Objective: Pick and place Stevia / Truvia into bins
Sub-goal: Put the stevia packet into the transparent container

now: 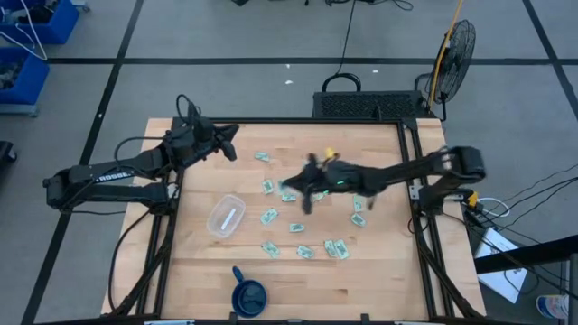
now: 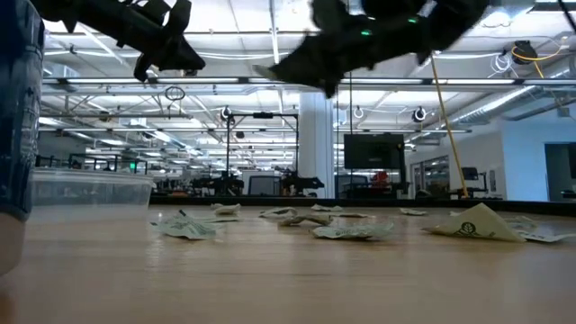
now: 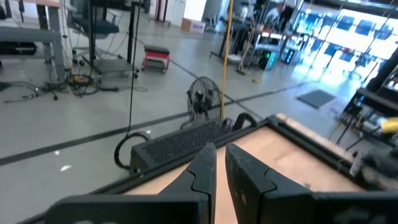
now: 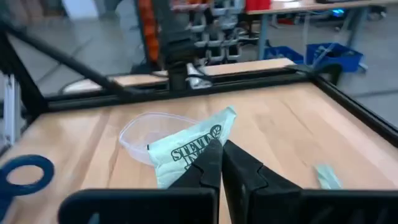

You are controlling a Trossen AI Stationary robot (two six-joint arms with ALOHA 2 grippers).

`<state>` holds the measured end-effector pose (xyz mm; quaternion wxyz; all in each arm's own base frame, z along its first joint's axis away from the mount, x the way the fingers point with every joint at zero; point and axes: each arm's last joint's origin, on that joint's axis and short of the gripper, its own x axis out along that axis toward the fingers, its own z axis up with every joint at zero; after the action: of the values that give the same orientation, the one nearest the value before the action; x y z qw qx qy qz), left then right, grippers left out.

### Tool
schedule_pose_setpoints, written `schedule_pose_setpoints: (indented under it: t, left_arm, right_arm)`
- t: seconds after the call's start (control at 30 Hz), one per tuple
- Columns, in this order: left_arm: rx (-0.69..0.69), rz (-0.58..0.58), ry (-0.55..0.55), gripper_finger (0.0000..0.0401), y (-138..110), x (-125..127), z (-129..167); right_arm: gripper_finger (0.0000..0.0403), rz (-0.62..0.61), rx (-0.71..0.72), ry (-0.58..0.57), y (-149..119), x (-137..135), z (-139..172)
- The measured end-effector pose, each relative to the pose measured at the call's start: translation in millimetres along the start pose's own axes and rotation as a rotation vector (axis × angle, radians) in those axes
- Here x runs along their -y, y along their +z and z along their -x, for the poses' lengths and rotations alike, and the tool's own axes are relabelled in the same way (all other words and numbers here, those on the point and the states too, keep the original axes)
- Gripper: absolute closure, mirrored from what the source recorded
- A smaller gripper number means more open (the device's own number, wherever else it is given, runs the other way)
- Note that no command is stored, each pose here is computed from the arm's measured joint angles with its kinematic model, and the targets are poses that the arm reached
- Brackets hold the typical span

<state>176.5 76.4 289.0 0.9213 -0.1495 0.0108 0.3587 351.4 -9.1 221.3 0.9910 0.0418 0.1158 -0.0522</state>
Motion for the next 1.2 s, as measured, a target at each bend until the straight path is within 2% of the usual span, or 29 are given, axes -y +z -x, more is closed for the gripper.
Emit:
schedule_pose_setpoints:
  t: [0.13, 0.33, 0.43, 0.6, 0.9, 1.1, 1.2]
  left_arm:
    - [0.0, 0.001, -0.001, 0.0361, 0, 0, 0]
    - [-0.011, -0.004, 0.0, 0.0361, -1, 0, 0]
    - [0.0, 0.001, -0.004, 0.0361, 0, 0, 0]
    - [-0.007, -0.002, -0.005, 0.0361, -1, 0, 0]
    - [-0.029, -0.006, -0.053, 0.0361, -2, 2, 0]
    - [-0.029, -0.001, -0.052, 0.0361, -2, 2, 0]
    - [-0.029, -0.003, -0.052, 0.0361, -2, 2, 0]
  right_arm:
    - [0.0403, 0.043, 0.031, 0.051, -3, -23, -48]
    - [0.0403, 0.014, 0.147, 0.105, -18, -48, -99]
    - [0.0403, 0.006, 0.175, 0.112, -28, -52, -120]
    - [0.0403, -0.044, 0.136, 0.101, -54, -50, -148]
    - [0.0395, -0.034, 0.12, 0.058, -70, -33, -170]
    - [0.035, -0.03, 0.057, 0.029, -76, -20, -173]
    - [0.0324, 0.009, 0.051, 0.023, -77, -17, -173]
